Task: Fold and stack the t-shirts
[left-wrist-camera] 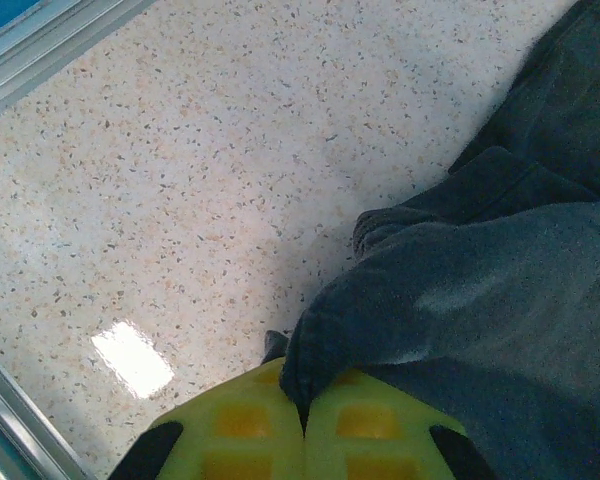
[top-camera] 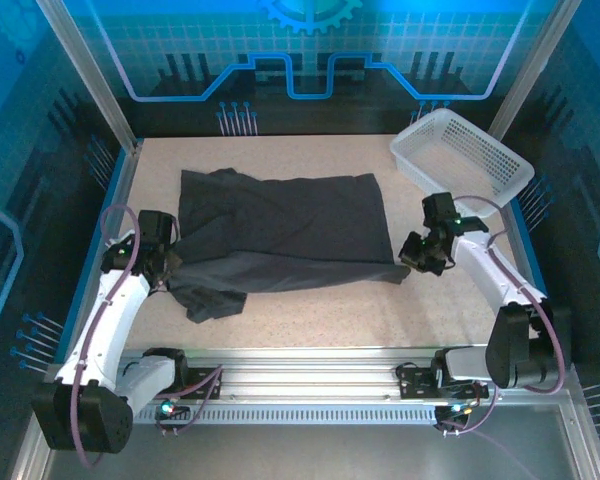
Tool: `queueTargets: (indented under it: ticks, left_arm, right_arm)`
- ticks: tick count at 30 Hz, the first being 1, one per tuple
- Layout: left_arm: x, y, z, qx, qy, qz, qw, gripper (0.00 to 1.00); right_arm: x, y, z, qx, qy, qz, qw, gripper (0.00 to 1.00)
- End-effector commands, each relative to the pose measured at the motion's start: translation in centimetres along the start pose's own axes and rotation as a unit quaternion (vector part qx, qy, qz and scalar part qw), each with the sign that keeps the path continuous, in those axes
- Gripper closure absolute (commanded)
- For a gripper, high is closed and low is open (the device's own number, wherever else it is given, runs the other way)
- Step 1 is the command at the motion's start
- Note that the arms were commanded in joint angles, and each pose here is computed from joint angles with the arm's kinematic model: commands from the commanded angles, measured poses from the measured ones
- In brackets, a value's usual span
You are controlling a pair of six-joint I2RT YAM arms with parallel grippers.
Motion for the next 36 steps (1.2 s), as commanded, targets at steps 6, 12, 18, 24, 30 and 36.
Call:
queueTargets:
  ticks: [6,12,18,24,30,36]
  left_arm:
    - [0.0,0.7,-1.3,0.038,-0.015,-0.020,0.999,1.00]
    - [-0.3,0.7,-1.8,0.039,-0.009,-0.022,0.999,1.00]
    - [-0.5,0.6,-2.0,0.032,0.001,-0.015,0.999,1.00]
    - [-0.7,0.8,-1.9,0.031,0.006,-0.014,0.999,1.00]
    - [-0.7,0.7,-1.9,0.029,0.008,-0.015,0.999,1.00]
    - [-0.7,0.8,-1.9,0.028,0.009,-0.015,0.999,1.00]
  right_arm:
    - [-3.1,-1.4,-4.2,-0.009,0.104,-0.027,0.994,0.62]
    - [1.8,0.7,-2.8,0.045,0.017,0.010,0.999,0.53]
    - [2.5,1.4,-6.4,0.053,0.059,0.024,0.997,0.57]
    - [2.2,1.3,-7.3,0.051,0.064,0.032,0.996,0.58]
    - [2.0,1.7,-7.8,0.056,0.075,0.036,0.995,0.61]
    - [2.0,1.8,-8.1,0.050,0.078,0.038,0.995,0.64]
Point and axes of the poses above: each hand's point on the last joint's axis, 136 mm out from that joint toward the fingers, its own z axis back along the fingers, its own y axis along the line the jaws close on, x = y × z, the point moved 10 cm from there along z, back along the fingers, and after that the axes turned 10 degrees about z, right-handed, at the moved point
